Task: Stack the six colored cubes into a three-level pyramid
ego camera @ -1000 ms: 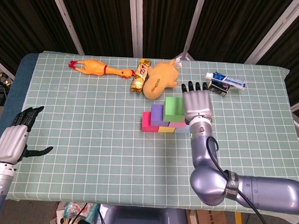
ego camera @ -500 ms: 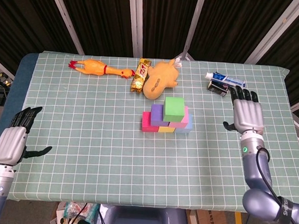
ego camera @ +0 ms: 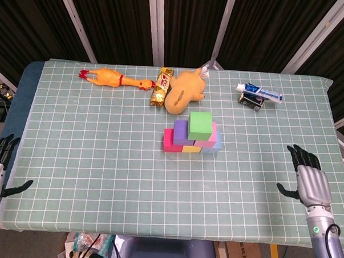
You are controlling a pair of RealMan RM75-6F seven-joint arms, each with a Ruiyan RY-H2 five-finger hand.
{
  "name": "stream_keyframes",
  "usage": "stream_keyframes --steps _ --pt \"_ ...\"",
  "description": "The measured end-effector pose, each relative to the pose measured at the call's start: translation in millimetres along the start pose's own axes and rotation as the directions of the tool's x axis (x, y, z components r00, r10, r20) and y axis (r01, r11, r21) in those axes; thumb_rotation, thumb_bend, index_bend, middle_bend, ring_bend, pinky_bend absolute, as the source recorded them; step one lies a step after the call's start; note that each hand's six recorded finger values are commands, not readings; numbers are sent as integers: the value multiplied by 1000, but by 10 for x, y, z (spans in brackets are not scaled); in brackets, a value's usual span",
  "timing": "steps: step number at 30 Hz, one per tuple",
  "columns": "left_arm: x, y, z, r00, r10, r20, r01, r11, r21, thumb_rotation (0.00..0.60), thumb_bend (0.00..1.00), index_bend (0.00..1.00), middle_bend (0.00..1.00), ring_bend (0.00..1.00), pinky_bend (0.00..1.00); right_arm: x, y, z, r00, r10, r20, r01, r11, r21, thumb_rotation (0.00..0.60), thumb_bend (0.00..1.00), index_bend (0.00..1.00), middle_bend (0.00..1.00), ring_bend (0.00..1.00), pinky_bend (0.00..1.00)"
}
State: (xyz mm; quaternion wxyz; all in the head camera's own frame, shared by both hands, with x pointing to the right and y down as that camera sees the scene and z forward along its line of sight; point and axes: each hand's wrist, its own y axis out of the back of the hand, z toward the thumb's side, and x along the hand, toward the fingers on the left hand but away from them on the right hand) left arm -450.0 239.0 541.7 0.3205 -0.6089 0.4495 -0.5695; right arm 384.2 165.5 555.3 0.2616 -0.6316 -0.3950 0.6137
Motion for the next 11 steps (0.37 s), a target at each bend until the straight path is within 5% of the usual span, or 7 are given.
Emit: stream_keyframes --steps 11 --pt "-154 -70 -141 1000 9 18 -10 999 49 600 126 0 0 0 13 312 -289 -368 996 -66 -61 66 998 9 600 268 0 0 0 0"
